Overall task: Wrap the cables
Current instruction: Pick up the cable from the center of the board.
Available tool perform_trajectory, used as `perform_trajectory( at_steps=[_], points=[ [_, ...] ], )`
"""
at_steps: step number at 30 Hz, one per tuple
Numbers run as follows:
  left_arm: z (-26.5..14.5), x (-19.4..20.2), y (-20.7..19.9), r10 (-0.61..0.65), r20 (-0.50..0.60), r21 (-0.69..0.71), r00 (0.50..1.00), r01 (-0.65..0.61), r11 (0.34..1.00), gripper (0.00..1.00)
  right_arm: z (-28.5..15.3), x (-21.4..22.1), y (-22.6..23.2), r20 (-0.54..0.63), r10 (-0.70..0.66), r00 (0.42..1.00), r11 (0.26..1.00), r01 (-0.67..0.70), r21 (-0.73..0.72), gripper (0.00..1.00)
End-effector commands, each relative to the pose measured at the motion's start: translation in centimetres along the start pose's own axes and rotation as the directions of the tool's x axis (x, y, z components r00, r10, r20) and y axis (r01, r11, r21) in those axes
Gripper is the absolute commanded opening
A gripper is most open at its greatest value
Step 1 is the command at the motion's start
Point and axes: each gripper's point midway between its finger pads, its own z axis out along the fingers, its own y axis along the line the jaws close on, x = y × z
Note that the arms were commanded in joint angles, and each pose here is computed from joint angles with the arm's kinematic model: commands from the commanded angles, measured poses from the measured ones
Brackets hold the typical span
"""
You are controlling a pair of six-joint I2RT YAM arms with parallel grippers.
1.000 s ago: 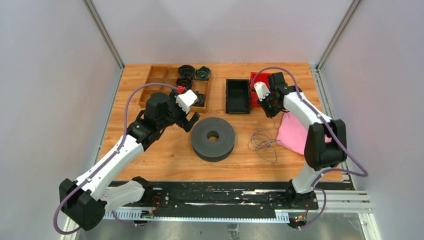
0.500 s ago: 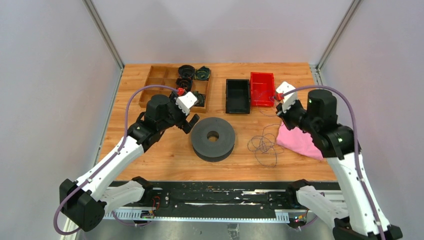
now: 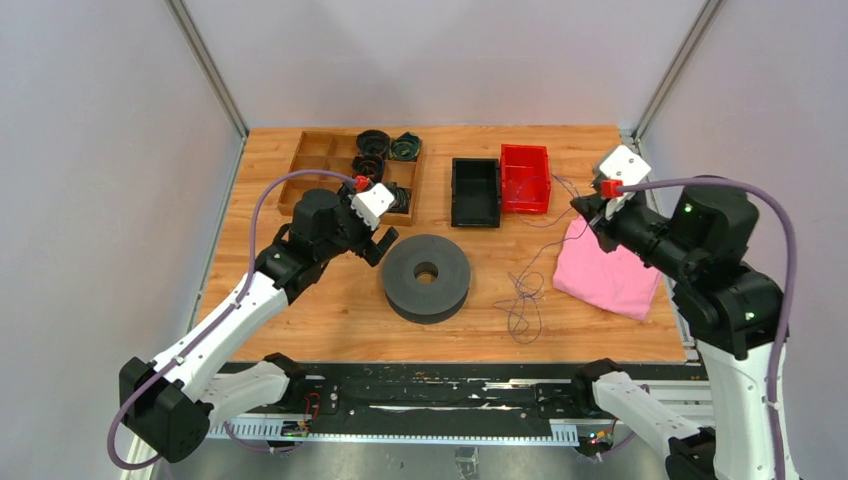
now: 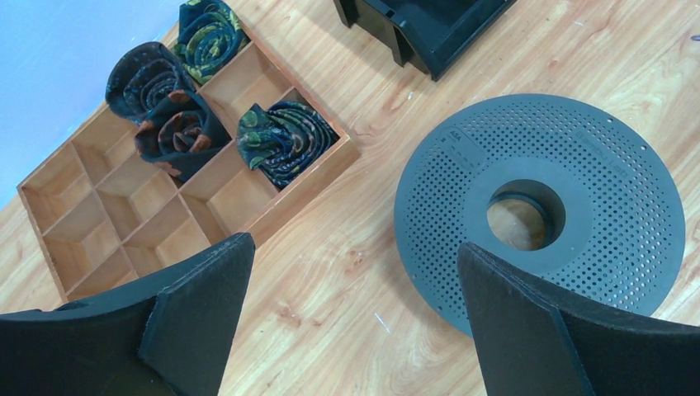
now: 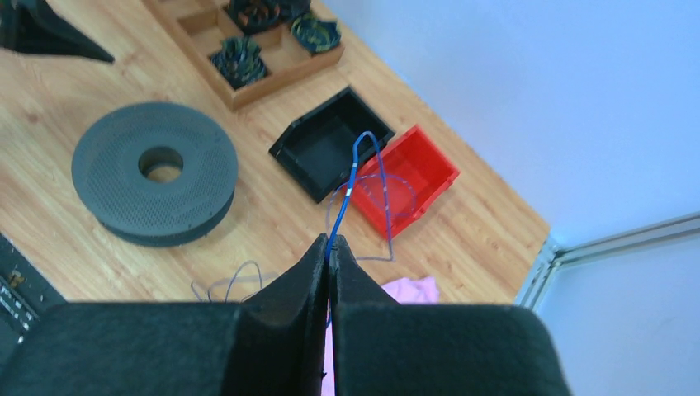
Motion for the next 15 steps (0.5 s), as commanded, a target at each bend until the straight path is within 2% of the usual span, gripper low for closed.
perform_trajectory(
  at_steps=[1, 5, 8, 15],
  points=[
    [0.4, -0.3, 0.7, 0.015, 0.015, -0.027, 1.000, -0.014, 1.000, 0.98, -2.3, -4.0, -0.4, 0.101, 0.005, 0.995, 1.000, -0.006, 0.015, 0.01],
    [0.4, -0.2, 0.8, 0.016, 0.010, -0.030, 1.000, -0.015, 0.999, 0.98, -3.3, -6.4, -1.0, 0.157, 0.001, 0.988, 0.999, -0.007, 0.033, 0.01],
    [0.5, 0.0, 0.9, 0.018, 0.006, -0.034, 1.000, -0.018, 0.999, 0.98, -3.1, -6.2, -1.0, 0.152, 0.005, 0.988, 0.999, -0.010, 0.032, 0.01],
    [0.6, -0.1, 0.9, 0.020, 0.008, -0.033, 1.000, -0.020, 0.999, 0.98, 1.2, 0.6, -0.6, -0.018, 0.026, 0.999, 0.999, -0.026, 0.029, 0.01]
  ],
)
